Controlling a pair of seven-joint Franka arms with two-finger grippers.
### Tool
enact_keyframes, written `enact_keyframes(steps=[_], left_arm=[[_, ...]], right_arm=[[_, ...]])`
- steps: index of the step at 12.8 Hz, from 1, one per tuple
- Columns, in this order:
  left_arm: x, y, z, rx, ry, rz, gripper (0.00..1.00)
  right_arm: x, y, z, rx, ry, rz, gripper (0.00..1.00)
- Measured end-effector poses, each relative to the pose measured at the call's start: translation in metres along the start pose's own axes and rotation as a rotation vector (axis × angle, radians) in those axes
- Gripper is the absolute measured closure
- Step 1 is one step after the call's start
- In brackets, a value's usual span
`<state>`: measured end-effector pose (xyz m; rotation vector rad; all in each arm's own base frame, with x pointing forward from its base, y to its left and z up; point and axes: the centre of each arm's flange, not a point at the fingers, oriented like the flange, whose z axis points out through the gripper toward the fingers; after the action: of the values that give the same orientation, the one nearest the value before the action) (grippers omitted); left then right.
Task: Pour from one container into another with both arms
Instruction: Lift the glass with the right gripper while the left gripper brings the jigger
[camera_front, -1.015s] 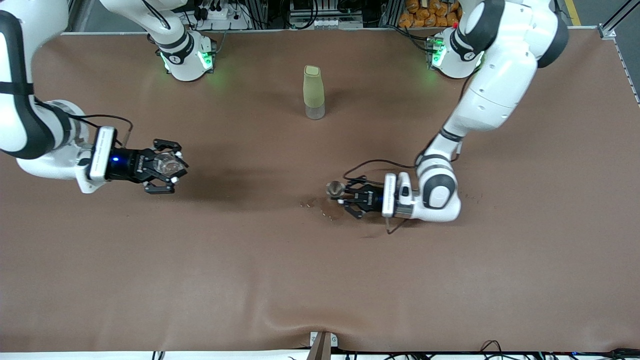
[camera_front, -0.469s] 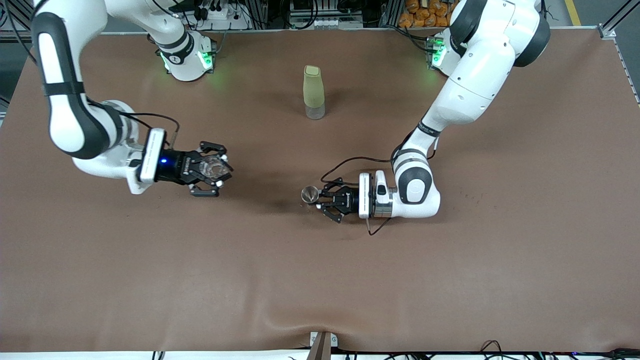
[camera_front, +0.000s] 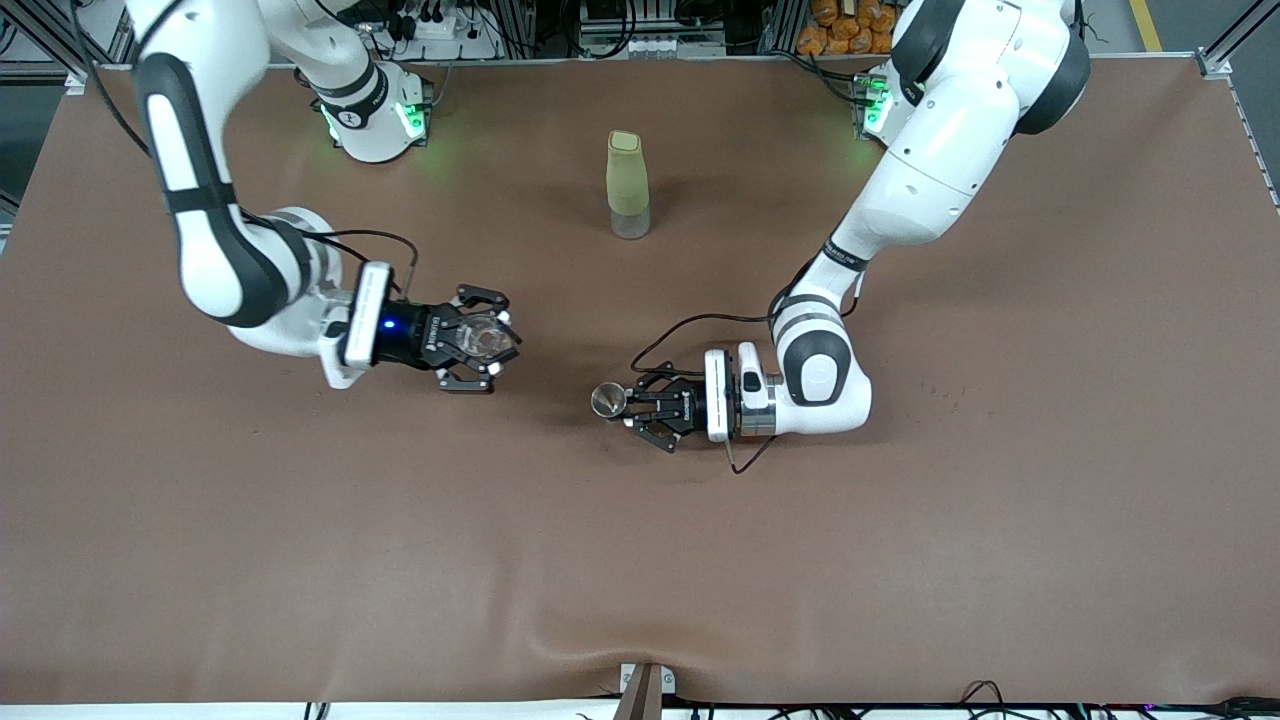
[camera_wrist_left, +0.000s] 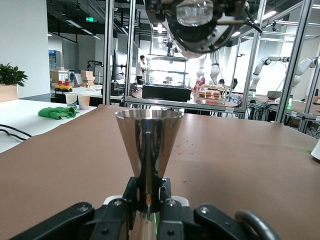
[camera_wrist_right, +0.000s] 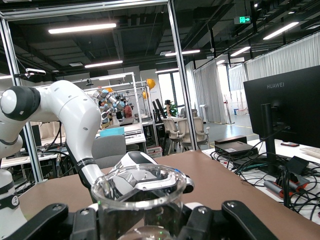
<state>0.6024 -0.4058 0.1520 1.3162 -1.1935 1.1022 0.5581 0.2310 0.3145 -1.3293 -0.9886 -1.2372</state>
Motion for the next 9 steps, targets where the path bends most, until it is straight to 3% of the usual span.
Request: enact_keyframes(steps=[9], left_arm=[[-0.007, 0.002, 0.006, 0.059, 0.002, -0.04, 0.79]], right_arm=[[-0.055, -0.006, 0.067, 0.011, 0.003, 0.044, 0.85]])
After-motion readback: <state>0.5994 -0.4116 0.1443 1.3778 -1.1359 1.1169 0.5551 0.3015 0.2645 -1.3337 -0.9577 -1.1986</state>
